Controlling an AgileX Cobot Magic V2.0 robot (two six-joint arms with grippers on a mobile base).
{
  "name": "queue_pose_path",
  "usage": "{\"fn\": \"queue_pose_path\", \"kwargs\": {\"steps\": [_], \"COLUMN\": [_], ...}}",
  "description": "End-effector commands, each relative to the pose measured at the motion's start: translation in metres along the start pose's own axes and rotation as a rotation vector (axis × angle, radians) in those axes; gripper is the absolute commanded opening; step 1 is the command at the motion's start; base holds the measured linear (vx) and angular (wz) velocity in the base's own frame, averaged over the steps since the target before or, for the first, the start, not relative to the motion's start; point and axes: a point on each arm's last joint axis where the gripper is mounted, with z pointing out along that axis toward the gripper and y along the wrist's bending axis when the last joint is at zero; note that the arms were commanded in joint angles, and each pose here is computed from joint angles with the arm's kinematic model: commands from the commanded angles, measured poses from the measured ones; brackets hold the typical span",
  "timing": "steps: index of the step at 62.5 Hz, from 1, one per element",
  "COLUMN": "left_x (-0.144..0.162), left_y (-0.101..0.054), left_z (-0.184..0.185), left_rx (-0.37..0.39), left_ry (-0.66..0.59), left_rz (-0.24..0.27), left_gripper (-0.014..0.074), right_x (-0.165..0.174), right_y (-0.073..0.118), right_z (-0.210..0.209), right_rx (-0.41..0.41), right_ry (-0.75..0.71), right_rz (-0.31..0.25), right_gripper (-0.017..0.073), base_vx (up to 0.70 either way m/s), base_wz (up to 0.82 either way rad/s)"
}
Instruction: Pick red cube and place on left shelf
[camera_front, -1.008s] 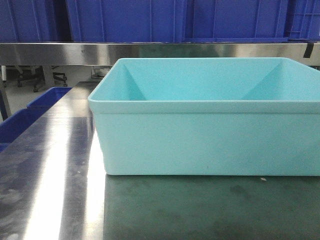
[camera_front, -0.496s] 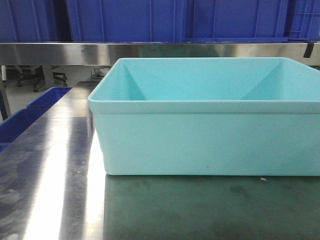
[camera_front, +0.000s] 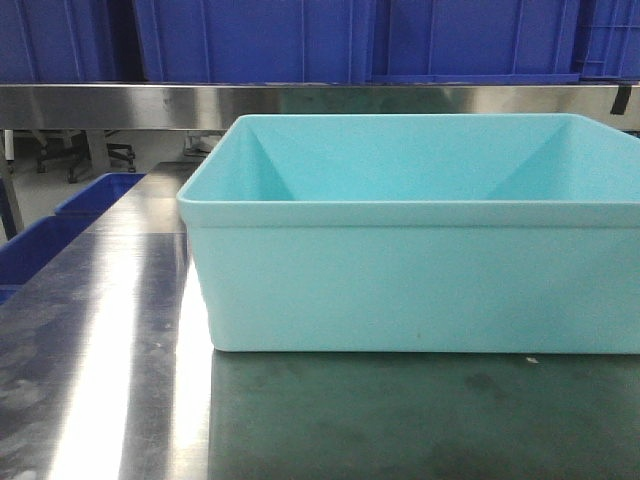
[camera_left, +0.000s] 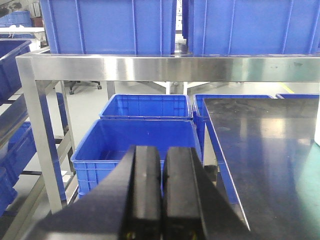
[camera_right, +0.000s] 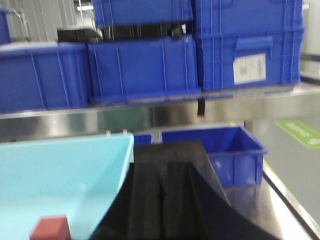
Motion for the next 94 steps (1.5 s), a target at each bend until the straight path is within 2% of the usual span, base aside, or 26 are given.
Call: {"fn": "queue_pose_path", "kwargs": {"steps": [1, 12, 20, 25, 30, 40, 50, 65, 71, 83, 94], "left_x": [0.0, 0.0, 0.0, 0.0, 0.0, 0.0, 0.0, 0.0, 0.0, 0.0, 0.0], "left_y": [0.0, 0.0, 0.0, 0.0, 0.0, 0.0, 0.0, 0.0, 0.0, 0.0, 0.0], "left_z": [0.0, 0.0, 0.0, 0.0, 0.0, 0.0, 0.0, 0.0, 0.0, 0.0, 0.0], "left_rx": [-0.003, -0.003, -0.003, -0.003, -0.003, -0.003, -0.003, -0.003, -0.003, -0.003, -0.003], "left_ry": [-0.067, -0.067, -0.067, -0.067, -0.067, -0.067, -0.067, -0.067, -0.067, -0.067, -0.067], "left_rz": [-0.013, -0.013, -0.013, -0.013, -0.013, -0.013, -0.013, -0.013, -0.013, -0.013, -0.013], "left_gripper": [0.009, 0.009, 0.009, 0.009, 0.009, 0.009, 0.009, 0.009, 0.009, 0.009, 0.009], "right_x": [-0.045, -0.099, -0.132, -0.155, -0.17, -0.182, -0.167, -0.108, -0.081, -0.043, -0.027], "right_y": [0.006, 0.015, 0.021, 0.028, 0.038, 0.068, 0.102, 0.129, 0.135, 0.14, 0.142], "right_z": [-0.001, 0.015, 0.041, 0.056, 0.074, 0.119, 0.169, 0.236, 0.254, 0.27, 0.277], "right_rx": [-0.009, -0.01, -0.017, -0.074, -0.15, -0.314, -0.412, -0.397, -0.386, -0.37, -0.349], "right_ry": [-0.106, 0.106, 0.259, 0.299, 0.348, 0.549, 0.757, 1.034, 1.116, 1.219, 1.253], "right_rz": [-0.015, -0.024, -0.065, -0.089, -0.088, -0.109, -0.146, -0.162, -0.16, -0.159, -0.142], "right_gripper": [0.0051, 0.0051, 0.0051, 0.0051, 0.0051, 0.006, 0.006, 0.0071, 0.0164, 0.0417, 0.0539], "base_vx": [0.0, 0.03, 0.0, 0.0, -0.02, -0.01, 0.0, 0.0, 0.0, 0.0, 0.0], "base_wz": [0.0, 0.18, 0.0, 0.0, -0.09, -0.06, 0.0, 0.0, 0.0, 0.0, 0.0]}}
